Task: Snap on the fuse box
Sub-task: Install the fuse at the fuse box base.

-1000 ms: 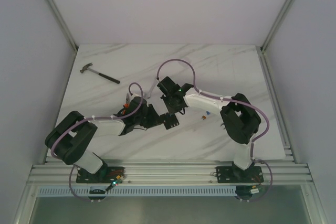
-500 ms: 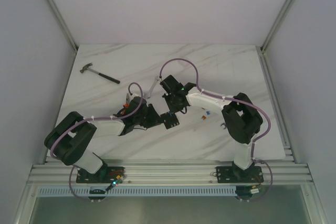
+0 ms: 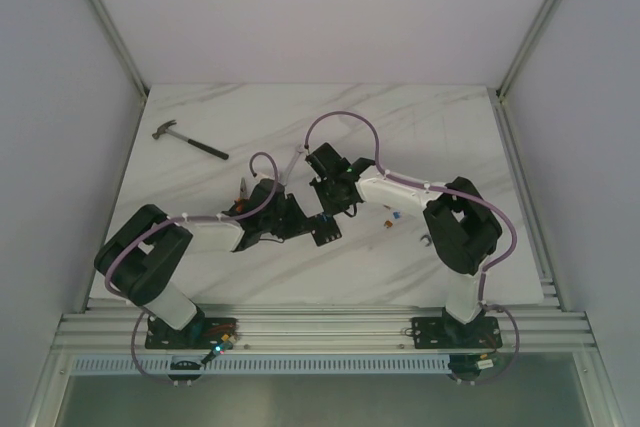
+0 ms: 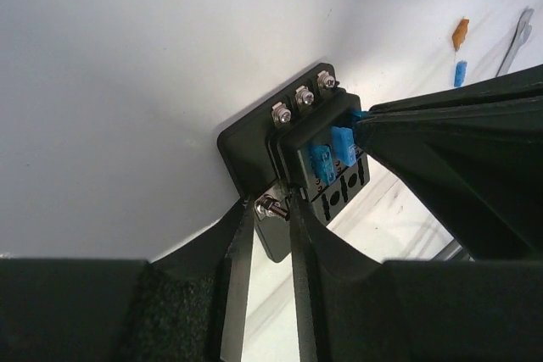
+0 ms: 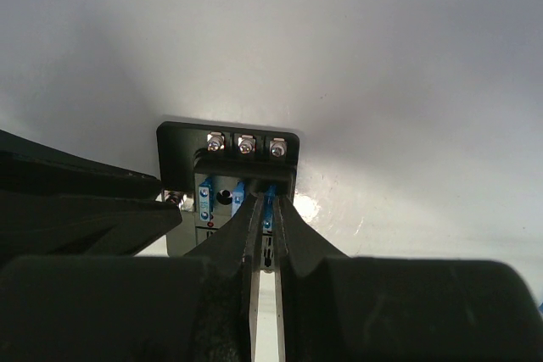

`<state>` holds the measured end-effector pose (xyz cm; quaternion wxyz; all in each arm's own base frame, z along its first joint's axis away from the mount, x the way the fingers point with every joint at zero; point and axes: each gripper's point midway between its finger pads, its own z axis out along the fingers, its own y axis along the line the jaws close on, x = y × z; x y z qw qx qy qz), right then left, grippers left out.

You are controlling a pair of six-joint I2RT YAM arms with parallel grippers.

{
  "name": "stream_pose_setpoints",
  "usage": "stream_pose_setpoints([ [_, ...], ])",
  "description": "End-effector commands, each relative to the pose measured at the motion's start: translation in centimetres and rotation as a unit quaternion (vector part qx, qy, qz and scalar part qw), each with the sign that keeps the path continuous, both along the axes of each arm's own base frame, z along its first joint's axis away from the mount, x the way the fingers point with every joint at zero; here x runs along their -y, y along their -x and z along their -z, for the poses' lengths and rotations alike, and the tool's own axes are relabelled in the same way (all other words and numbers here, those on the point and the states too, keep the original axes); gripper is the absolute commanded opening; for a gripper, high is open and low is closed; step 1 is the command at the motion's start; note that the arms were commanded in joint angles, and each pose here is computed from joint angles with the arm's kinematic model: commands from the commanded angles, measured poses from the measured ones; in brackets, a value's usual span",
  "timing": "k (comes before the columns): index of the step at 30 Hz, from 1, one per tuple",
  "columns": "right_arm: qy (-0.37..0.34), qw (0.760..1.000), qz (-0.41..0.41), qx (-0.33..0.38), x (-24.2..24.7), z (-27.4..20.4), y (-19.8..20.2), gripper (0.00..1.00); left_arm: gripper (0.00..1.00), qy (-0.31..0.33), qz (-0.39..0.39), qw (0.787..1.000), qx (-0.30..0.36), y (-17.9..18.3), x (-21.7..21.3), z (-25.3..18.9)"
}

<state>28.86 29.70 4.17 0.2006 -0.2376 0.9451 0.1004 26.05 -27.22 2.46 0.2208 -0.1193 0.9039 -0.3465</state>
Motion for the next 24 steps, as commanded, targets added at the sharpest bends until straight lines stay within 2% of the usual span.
stream_pose_setpoints([
  [1,0.007,1.0,-0.001,-0.027,0.7,0.9,1.5,0.0,0.31,-0.033,0.0,0.999,-0.019,0.6,-0.8,1.4],
  [10,0.015,1.0,0.004,-0.016,1.0,0.2,1.0,0.0,0.25,-0.072,0.003,0.996,-0.05,2.6,-2.1,3.1],
  [24,0.039,0.999,0.016,0.006,1.9,-0.5,0.4,0.0,0.22,-0.071,0.007,0.996,-0.051,2.7,-1.8,2.9],
])
